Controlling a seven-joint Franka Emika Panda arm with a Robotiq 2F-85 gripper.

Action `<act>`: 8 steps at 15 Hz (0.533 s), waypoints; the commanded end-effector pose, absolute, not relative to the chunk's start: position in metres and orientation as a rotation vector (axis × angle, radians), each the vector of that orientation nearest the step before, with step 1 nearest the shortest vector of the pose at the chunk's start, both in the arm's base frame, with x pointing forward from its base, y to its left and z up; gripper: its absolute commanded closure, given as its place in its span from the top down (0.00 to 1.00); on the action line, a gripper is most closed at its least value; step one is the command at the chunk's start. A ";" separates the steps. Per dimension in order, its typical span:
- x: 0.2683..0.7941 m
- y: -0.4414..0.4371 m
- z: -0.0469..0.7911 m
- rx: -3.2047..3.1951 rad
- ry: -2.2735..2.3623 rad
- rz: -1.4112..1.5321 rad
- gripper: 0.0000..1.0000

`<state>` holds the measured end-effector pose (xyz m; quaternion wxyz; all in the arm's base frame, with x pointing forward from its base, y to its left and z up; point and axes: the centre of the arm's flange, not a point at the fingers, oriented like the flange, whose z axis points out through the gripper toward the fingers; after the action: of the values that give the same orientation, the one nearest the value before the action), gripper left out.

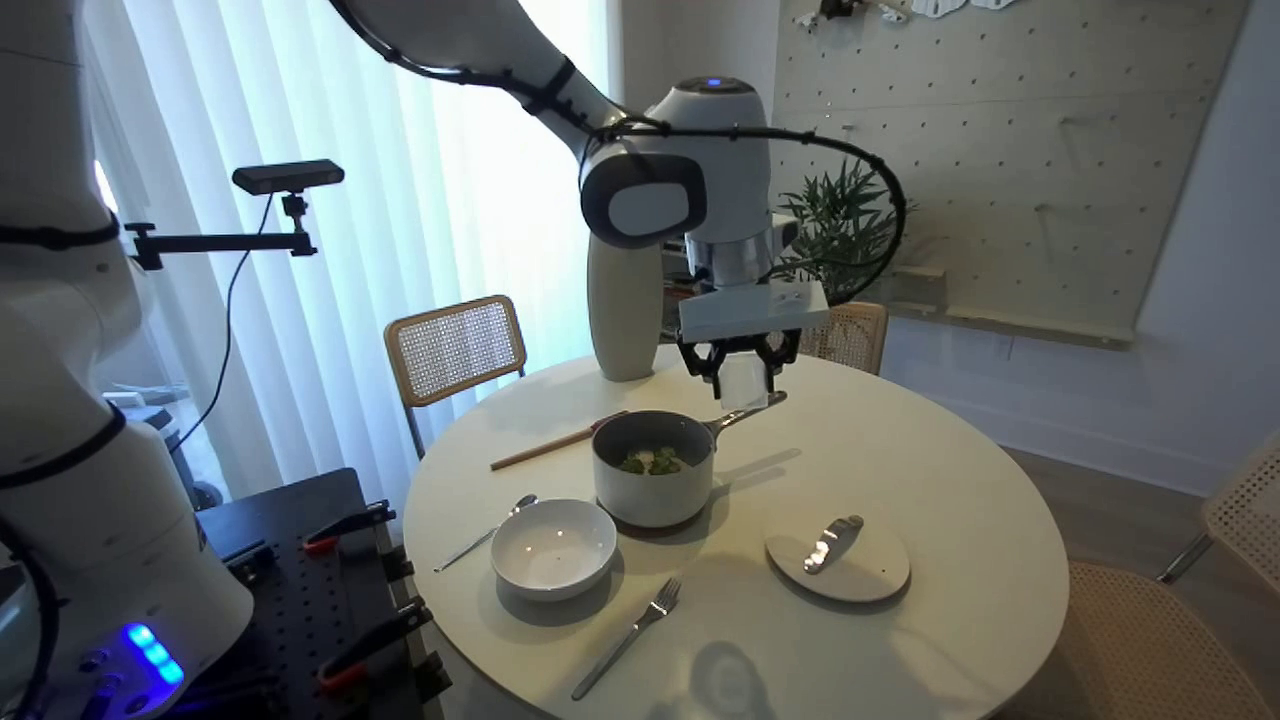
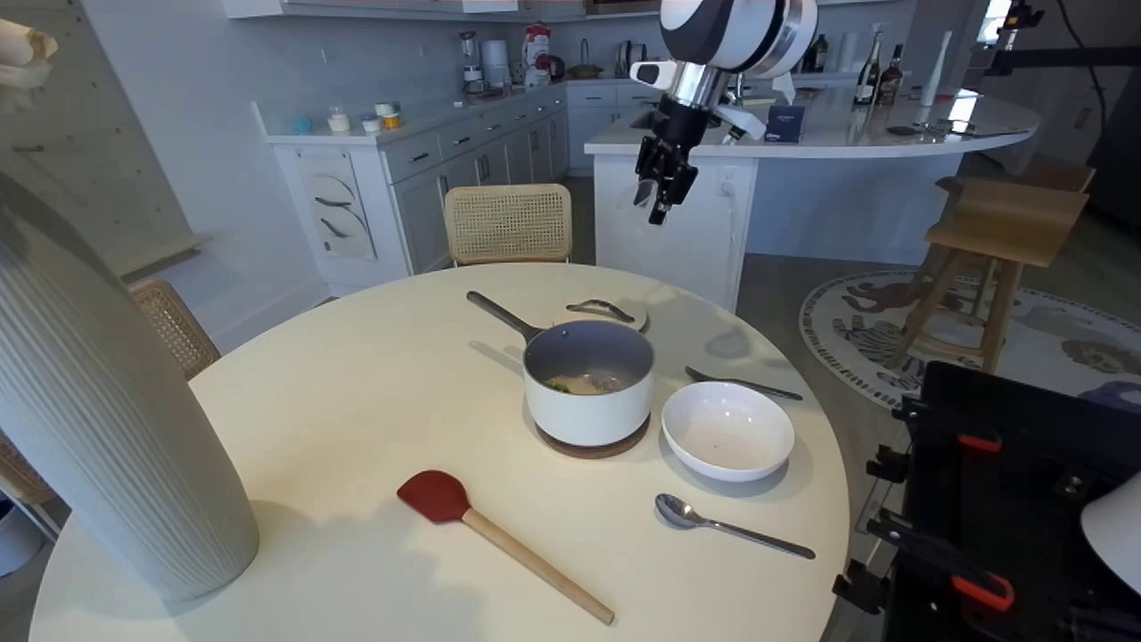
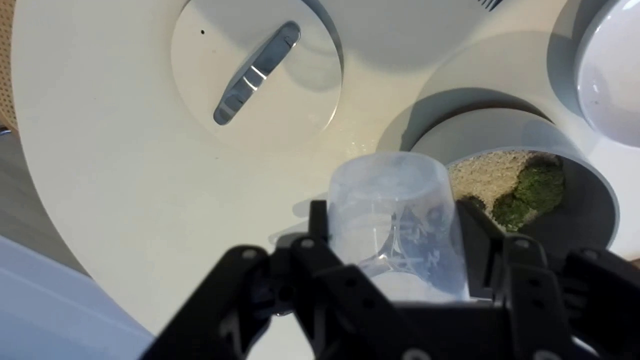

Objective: Pour the contents of the colourless cup into the white pot

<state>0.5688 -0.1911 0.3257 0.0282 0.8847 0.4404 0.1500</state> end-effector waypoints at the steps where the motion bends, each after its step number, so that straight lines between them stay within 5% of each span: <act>1: 0.556 -0.202 0.325 2.766 1.345 0.551 0.39; 8: 0.531 -0.209 0.296 2.831 1.298 0.589 0.39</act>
<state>0.5471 -0.2090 0.3052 -0.0065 0.8946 0.4117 0.1735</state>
